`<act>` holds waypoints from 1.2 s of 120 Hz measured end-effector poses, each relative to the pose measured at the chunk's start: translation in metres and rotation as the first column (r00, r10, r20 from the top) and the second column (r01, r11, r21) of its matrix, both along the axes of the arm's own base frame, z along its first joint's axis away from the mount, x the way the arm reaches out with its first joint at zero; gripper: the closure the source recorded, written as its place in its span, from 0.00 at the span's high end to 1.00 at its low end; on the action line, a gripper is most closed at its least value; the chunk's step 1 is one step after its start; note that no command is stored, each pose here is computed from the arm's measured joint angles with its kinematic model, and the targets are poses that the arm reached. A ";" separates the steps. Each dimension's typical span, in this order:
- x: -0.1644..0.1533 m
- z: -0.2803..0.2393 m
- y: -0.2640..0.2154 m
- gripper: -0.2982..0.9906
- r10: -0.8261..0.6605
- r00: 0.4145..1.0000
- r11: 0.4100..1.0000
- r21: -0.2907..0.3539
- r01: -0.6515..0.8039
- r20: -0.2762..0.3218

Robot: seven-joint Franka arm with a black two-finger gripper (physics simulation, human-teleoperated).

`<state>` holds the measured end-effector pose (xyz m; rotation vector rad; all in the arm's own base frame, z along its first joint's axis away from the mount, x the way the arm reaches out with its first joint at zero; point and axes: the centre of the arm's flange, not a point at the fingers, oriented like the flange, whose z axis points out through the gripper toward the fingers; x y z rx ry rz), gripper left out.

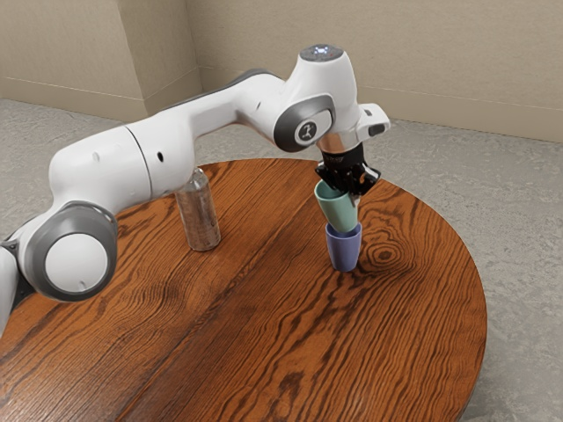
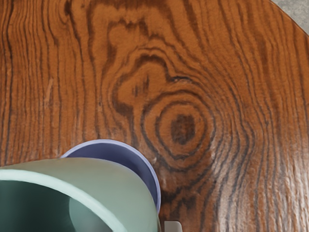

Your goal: Place the left cup onto the right cup

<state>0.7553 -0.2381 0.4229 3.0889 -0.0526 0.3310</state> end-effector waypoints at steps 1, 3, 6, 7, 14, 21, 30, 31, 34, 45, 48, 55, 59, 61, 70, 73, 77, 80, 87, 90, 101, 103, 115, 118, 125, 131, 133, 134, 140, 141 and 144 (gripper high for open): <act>0.000 0.000 0.000 0.16 0.000 1.000 1.000 0.000 0.000 0.000; 0.000 -0.001 0.000 0.16 0.000 1.000 1.000 0.000 0.000 0.000; 0.000 -0.002 0.000 0.16 0.000 1.000 1.000 0.000 0.000 -0.001; 0.000 -0.002 0.000 0.16 0.000 1.000 1.000 0.000 0.000 -0.001; 0.001 -0.004 0.000 0.16 0.001 1.000 1.000 0.001 -0.001 -0.003; 0.002 -0.008 0.002 0.16 0.003 1.000 1.000 0.002 -0.003 -0.006; 0.002 -0.010 0.003 0.16 0.005 1.000 1.000 0.003 -0.005 -0.007; 0.002 -0.010 0.003 0.16 0.005 1.000 1.000 0.003 -0.005 -0.007; 0.003 -0.011 0.003 0.16 0.005 1.000 1.000 0.003 -0.005 -0.009; 0.003 -0.014 0.003 0.16 0.005 1.000 1.000 0.001 -0.005 -0.008; 0.004 -0.014 0.003 0.16 0.004 1.000 1.000 0.001 -0.004 -0.007; 0.004 -0.014 0.002 0.16 0.004 1.000 1.000 -0.001 -0.004 -0.003; 0.004 -0.014 0.002 0.16 0.003 1.000 1.000 -0.002 -0.003 0.000; 0.005 -0.014 0.002 0.16 0.003 1.000 1.000 -0.002 -0.003 0.001; 0.006 -0.015 0.004 0.16 0.004 1.000 1.000 -0.002 -0.004 0.005; 0.006 -0.016 0.004 0.16 0.004 1.000 1.000 -0.003 -0.004 0.005; 0.006 -0.017 0.004 0.16 0.004 1.000 1.000 -0.003 -0.004 0.006; 0.007 -0.018 0.004 0.16 0.004 1.000 1.000 -0.004 -0.004 0.008; 0.008 -0.021 0.004 0.16 0.003 1.000 1.000 -0.006 -0.003 0.009; 0.008 -0.022 0.004 0.16 0.003 1.000 1.000 -0.007 -0.003 0.010; 0.009 -0.025 0.005 0.16 0.004 1.000 1.000 -0.010 -0.004 0.012; 0.010 -0.026 0.006 0.16 0.005 1.000 1.000 -0.010 -0.005 0.012; 0.011 -0.027 0.007 0.16 0.007 1.000 1.000 -0.011 -0.007 0.013; 0.011 -0.028 0.007 0.16 0.007 1.000 1.000 -0.011 -0.007 0.013; 0.011 -0.028 0.008 0.16 0.008 1.000 1.000 -0.012 -0.008 0.013; 0.011 -0.029 0.008 0.16 0.008 1.000 1.000 -0.013 -0.008 0.013; 0.012 -0.029 0.009 0.16 0.009 1.000 1.000 -0.013 -0.009 0.013; 0.012 -0.029 0.009 0.16 0.009 1.000 1.000 -0.013 -0.009 0.013; 0.012 -0.030 0.010 0.16 0.011 1.000 1.000 -0.013 -0.010 0.013; 0.012 -0.030 0.010 0.16 0.011 1.000 1.000 -0.013 -0.011 0.012; 0.012 -0.030 0.011 0.16 0.011 1.000 1.000 -0.013 -0.011 0.011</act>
